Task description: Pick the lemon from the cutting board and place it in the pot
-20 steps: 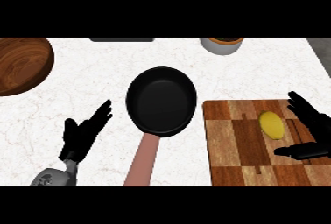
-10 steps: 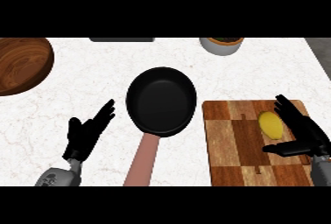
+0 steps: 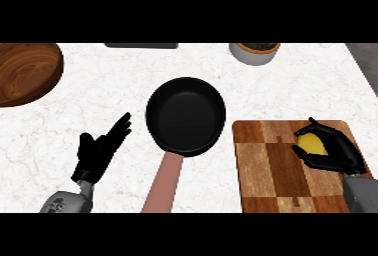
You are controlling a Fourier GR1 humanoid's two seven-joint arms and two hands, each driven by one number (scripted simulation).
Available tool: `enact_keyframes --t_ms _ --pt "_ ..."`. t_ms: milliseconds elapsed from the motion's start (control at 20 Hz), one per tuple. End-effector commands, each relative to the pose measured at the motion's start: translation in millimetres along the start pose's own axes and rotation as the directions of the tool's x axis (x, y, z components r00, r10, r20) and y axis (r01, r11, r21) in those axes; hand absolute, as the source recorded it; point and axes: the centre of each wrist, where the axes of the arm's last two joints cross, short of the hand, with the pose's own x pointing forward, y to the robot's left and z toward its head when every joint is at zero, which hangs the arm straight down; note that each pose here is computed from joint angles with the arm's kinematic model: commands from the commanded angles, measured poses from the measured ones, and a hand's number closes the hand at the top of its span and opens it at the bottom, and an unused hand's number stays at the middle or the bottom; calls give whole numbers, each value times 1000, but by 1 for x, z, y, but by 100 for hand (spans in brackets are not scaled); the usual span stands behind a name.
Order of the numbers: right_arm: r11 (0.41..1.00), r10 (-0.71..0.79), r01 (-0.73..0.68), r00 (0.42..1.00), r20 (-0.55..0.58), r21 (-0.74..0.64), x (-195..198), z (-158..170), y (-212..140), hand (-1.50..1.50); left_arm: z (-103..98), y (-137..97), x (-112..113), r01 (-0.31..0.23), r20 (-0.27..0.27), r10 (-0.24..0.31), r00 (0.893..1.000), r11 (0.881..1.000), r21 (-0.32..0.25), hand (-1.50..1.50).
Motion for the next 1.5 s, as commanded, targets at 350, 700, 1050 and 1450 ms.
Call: enact_keyframes --t_ms 350,700,1050,1450 --pt "994 -81 87 992 91 -63 -30 15 22 150 11 18 -14 8 -11 -7 1000 1000 5 0" --pt "981 -28 -15 976 215 194 -6 4 -13 150 12 3 -12 -3 -5 3 1000 1000 -2 0" --pt "976 113 -167 939 324 143 36 -3 7 150 10 4 -3 6 6 -6 1000 1000 10 0" --pt "956 242 -289 876 418 54 116 6 20 150 8 11 -1 3 -16 -2 1000 1000 28 0"
